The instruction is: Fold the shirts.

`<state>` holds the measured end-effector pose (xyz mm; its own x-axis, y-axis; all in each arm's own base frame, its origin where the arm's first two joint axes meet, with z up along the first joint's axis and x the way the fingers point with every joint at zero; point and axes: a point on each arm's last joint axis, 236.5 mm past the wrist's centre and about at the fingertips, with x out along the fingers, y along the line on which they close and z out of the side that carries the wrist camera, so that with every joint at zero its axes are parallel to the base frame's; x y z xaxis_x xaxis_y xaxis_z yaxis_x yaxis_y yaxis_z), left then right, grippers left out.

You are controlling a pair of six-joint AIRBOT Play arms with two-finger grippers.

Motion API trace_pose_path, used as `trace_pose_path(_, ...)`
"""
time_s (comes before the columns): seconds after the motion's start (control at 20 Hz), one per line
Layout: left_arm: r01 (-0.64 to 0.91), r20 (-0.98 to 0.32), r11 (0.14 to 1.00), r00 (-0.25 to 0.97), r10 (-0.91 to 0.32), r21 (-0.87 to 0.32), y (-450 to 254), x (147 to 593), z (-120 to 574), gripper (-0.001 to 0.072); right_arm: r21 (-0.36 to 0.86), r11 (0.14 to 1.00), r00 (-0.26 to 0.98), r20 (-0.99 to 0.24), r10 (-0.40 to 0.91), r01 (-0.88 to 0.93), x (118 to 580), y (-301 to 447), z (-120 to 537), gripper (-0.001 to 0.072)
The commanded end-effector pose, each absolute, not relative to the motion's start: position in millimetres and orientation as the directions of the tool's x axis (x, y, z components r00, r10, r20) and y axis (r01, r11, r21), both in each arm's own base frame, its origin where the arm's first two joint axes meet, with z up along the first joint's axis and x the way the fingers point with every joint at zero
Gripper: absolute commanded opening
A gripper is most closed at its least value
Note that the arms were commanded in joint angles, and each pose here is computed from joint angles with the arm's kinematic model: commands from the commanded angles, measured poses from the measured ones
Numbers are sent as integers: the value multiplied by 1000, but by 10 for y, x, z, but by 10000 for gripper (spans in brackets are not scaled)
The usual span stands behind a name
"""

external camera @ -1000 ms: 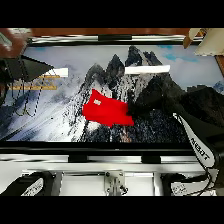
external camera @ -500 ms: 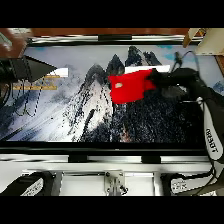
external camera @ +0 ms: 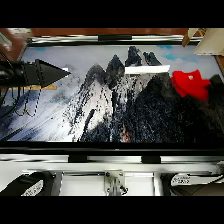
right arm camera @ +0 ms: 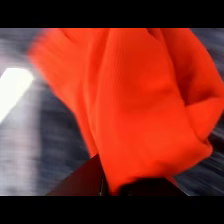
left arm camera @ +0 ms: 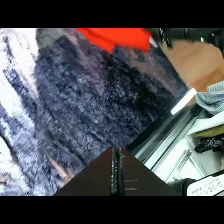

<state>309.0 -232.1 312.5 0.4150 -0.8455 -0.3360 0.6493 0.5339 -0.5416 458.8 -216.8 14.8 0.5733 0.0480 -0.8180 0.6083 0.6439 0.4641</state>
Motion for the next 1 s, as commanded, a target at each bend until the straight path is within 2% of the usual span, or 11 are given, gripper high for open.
trace_pose_path(0.0, 652, -315, 528, 425, -849, -544, -2412, 3173, 3132, 33, 210, 561, 230, -972, 35, 801, 3539, -2444, -380, 55)
trace_pose_path(0.15, 641, -333, 525, 407, -851, -559, -2460, 3241, 3024, 33, 241, 525, 168, -969, 183, 816, 3393, -1930, -756, 55)
trace_pose_path(0.25, 645, -339, 521, 396, -853, -559, -2491, 3253, 2982, 33, 215, 548, 112, -970, 215, 808, 3293, -1724, -896, 55)
trace_pose_path(0.5, 654, -360, 506, 357, -862, -562, -2536, 3163, 2929, 33, 131, 541, 73, -989, 126, 831, 3208, -1865, -906, 58)
trace_pose_path(0.55, 655, -362, 504, 353, -863, -563, -2540, 3152, 2923, 33, 118, 524, 66, -991, 116, 844, 3191, -1887, -905, 152)
trace_pose_path(0.6, 656, -362, 504, 353, -863, -562, -2540, 3153, 2923, 33, 122, 522, 62, -990, 130, 844, 3180, -1855, -900, 466)
trace_pose_path(0.65, 660, -363, 504, 353, -863, -557, -2540, 3155, 2920, 33, 129, 542, 54, -987, 152, 831, 3153, -1798, -869, 630)
trace_pose_path(0.75, 681, -364, 503, 353, -862, -532, -2539, 3163, 2913, 33, 110, 565, 32, -989, 146, 818, 3069, -1788, -692, 629)
trace_pose_path(0.8, 679, -369, 508, 354, -859, -530, -2534, 3173, 2896, 33, 54, 590, -1, -996, 92, 806, 2960, -1893, -514, 629)
trace_pose_path(0.9, 673, -395, 532, 366, -843, -513, -2498, 3218, 2823, 33, -96, 626, -64, -995, -74, 774, 2725, -2224, -38, 630)
trace_pose_path(0.95, 667, -411, 550, 375, -831, -503, -2466, 3261, 2771, 33, -166, 616, -63, -981, -186, 770, 2650, -2435, 299, 629)
